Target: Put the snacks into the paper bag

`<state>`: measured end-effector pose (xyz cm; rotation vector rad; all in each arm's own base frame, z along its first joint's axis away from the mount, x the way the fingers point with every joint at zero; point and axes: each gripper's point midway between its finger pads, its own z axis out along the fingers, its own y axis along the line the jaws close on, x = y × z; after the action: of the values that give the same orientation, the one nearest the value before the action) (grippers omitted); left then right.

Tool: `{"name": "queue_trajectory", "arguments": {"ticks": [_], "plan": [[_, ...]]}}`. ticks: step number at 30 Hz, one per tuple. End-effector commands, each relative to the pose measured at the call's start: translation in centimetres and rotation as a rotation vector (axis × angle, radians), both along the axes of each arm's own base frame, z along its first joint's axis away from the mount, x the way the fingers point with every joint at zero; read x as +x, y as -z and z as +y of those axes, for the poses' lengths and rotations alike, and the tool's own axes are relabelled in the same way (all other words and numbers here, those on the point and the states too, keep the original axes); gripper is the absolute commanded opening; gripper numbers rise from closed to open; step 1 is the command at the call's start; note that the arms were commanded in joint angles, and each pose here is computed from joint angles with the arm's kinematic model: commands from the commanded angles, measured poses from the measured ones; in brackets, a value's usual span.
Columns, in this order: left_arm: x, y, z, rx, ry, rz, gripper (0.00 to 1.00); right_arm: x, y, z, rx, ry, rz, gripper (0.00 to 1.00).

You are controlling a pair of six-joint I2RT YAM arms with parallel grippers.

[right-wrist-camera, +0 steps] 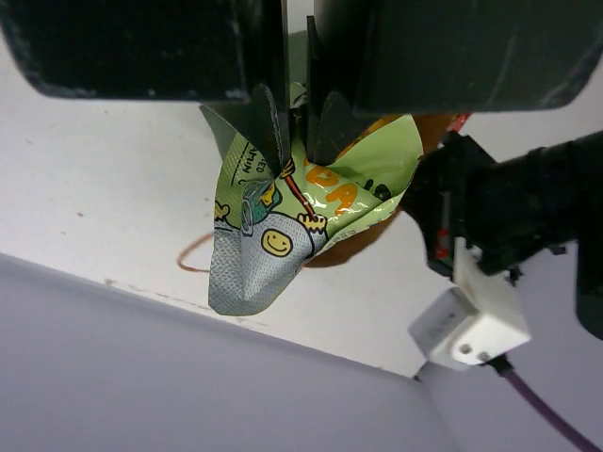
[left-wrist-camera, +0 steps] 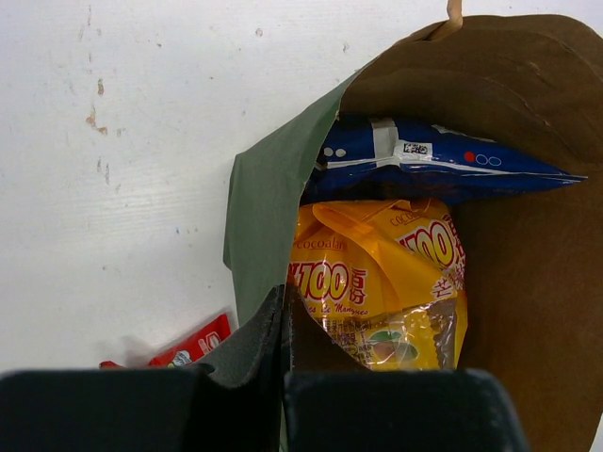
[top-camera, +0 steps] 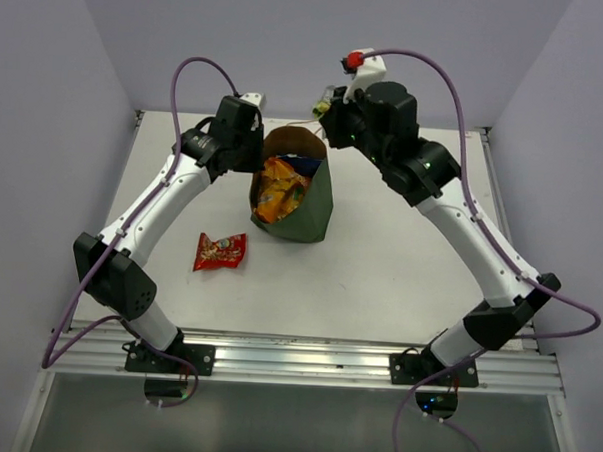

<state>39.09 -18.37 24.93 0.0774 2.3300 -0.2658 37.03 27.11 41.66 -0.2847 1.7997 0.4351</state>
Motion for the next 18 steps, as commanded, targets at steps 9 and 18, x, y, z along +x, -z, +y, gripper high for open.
{"name": "queue_trajectory", "arguments": {"ticks": [9, 18], "plan": [[1.1, -5.0, -0.5, -0.078, 0.002, -0.158, 0.0, 0.1, 8.7, 9.3, -0.056, -0.307, 0.197, 0.07], [1.1, -4.7, -0.8, -0.081, 0.008, -0.155, 0.0, -5.2, 3.6, 9.5, -0.291, -0.331, -0.009, 0.63]]}}
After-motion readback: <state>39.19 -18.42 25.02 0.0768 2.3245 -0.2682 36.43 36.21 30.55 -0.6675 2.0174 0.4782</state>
